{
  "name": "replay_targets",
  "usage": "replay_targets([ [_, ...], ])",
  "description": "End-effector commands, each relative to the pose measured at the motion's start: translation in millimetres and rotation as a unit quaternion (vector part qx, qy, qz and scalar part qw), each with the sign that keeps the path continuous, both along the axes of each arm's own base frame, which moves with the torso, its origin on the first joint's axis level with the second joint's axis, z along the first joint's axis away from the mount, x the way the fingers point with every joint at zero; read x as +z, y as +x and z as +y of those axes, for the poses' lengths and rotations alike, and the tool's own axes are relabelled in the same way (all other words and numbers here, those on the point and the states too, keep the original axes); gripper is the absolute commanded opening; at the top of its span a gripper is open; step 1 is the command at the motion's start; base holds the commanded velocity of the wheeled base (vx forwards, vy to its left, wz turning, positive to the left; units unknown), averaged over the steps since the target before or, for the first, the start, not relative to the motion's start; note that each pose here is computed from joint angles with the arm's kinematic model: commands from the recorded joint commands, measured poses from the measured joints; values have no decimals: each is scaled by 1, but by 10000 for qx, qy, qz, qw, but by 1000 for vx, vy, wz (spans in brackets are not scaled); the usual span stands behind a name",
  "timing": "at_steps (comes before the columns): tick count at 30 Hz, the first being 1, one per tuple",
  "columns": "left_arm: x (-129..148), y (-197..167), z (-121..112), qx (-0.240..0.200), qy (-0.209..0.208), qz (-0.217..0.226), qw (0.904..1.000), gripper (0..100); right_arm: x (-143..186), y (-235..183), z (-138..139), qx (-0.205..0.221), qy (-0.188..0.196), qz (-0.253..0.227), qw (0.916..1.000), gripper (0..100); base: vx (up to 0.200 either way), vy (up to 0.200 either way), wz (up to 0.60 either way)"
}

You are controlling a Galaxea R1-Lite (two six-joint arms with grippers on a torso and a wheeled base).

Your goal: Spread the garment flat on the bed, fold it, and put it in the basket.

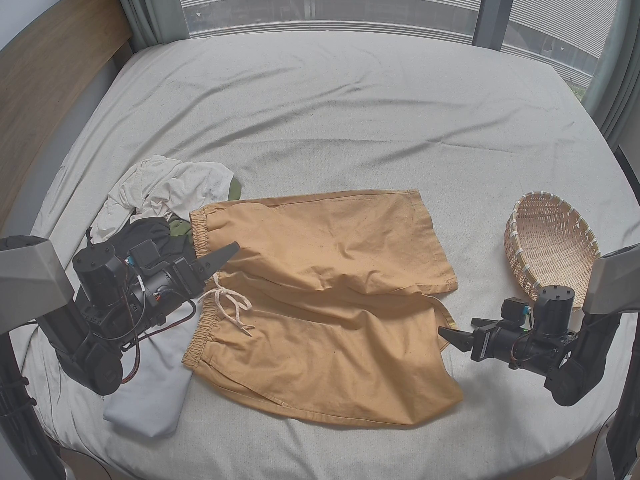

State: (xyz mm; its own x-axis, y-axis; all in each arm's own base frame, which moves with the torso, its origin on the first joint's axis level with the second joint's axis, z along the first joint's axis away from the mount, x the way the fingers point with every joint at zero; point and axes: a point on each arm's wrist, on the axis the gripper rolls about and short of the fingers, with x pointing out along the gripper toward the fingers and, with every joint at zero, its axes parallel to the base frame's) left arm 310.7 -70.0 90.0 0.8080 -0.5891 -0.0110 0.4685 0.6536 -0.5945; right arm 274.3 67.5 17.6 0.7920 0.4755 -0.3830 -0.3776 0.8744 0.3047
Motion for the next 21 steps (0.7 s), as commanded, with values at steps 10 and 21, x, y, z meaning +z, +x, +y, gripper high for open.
replay_targets([
  [10, 1, 0, 0, 5, -8, -28, 10000, 100, -19, 3, 1, 96, 10, 271, 9996, 0, 0, 0, 0],
  [21, 2, -1, 0, -2, -9, -35, 10000, 100, -15, 5, -1, 48, 39, 154, 9999, 0, 0, 0, 0],
])
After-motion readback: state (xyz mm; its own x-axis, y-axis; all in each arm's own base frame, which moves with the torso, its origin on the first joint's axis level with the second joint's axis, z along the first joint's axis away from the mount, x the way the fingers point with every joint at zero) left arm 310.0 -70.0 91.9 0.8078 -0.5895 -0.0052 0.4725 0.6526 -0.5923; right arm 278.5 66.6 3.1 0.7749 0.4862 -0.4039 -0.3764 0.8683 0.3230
